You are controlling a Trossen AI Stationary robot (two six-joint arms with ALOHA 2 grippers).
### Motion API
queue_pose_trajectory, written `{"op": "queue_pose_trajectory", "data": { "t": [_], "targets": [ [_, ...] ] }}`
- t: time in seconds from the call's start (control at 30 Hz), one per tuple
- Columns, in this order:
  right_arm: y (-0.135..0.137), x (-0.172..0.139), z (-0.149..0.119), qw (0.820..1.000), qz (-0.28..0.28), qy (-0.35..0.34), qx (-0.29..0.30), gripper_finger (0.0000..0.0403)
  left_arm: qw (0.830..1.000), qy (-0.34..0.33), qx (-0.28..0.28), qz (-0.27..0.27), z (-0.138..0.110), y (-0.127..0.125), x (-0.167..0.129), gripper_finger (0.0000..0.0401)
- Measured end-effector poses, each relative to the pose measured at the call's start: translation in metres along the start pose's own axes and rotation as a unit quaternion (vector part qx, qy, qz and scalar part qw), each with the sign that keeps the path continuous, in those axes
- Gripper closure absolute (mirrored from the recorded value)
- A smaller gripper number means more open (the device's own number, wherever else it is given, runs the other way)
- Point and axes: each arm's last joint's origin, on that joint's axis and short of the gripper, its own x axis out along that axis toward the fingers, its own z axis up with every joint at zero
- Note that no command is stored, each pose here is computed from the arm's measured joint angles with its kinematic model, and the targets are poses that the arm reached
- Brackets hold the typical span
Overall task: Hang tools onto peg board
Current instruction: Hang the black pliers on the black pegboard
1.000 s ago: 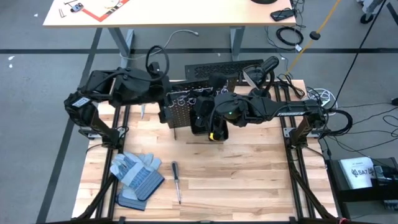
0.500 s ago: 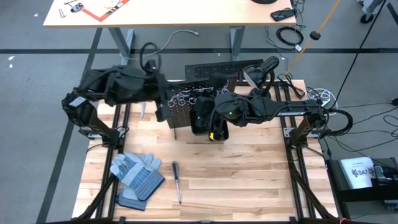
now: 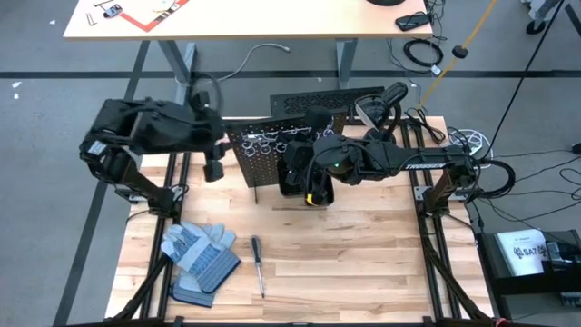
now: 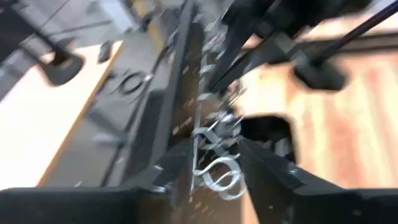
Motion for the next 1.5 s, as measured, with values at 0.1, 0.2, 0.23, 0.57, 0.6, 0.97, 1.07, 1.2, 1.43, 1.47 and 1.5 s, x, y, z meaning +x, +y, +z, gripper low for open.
{"op": "queue_pose_trajectory", "data": {
  "t": [0.1,0.2,0.23,0.57,0.6,0.97,1.07,1.2,1.43,1.47,1.5],
  "targets": [
    [0.000,0.000,0.000,1.000,0.000,0.000,0.000,0.0403,0.999,0.037,0.008,0.014,-0.002,-0.005,0.012,0.0223],
    [0.000,0.000,0.000,1.000,0.000,-0.001,0.000,0.0403,0.999,0.046,0.012,0.012,0.000,-0.009,0.020,0.0209],
    [0.000,0.000,0.000,1.000,0.000,0.000,0.000,0.0403,0.999,0.047,0.013,0.013,0.000,-0.009,0.022,0.0208],
    [0.001,-0.001,0.000,1.000,0.001,-0.001,0.002,0.0403,0.999,0.045,0.023,0.021,0.005,-0.013,0.032,0.0273],
    [0.001,-0.001,0.000,1.000,0.001,-0.001,0.002,0.0403,0.999,0.044,0.022,0.022,0.005,-0.013,0.032,0.0289],
    [0.000,-0.001,0.000,1.000,0.000,-0.001,0.006,0.0403,0.999,0.035,0.028,0.017,0.008,-0.014,0.033,0.0366],
    [0.000,-0.001,0.000,1.000,0.001,-0.001,0.006,0.0403,0.999,0.025,0.027,0.015,0.010,-0.014,0.033,0.0366],
    [0.000,-0.001,0.000,1.000,0.001,0.000,0.006,0.0403,0.999,0.013,0.033,0.016,0.012,-0.014,0.033,0.0366],
    [0.001,-0.001,0.000,1.000,0.002,0.002,0.004,0.0403,0.999,-0.014,0.033,0.016,0.017,-0.013,0.032,0.0366],
    [0.001,-0.001,0.000,1.000,0.003,0.003,0.003,0.0403,0.999,-0.018,0.032,0.016,0.018,-0.013,0.032,0.0366],
    [0.001,-0.001,-0.001,1.000,0.003,0.003,0.003,0.0403,0.999,-0.021,0.031,0.016,0.019,-0.012,0.032,0.0366]
  ]
}}
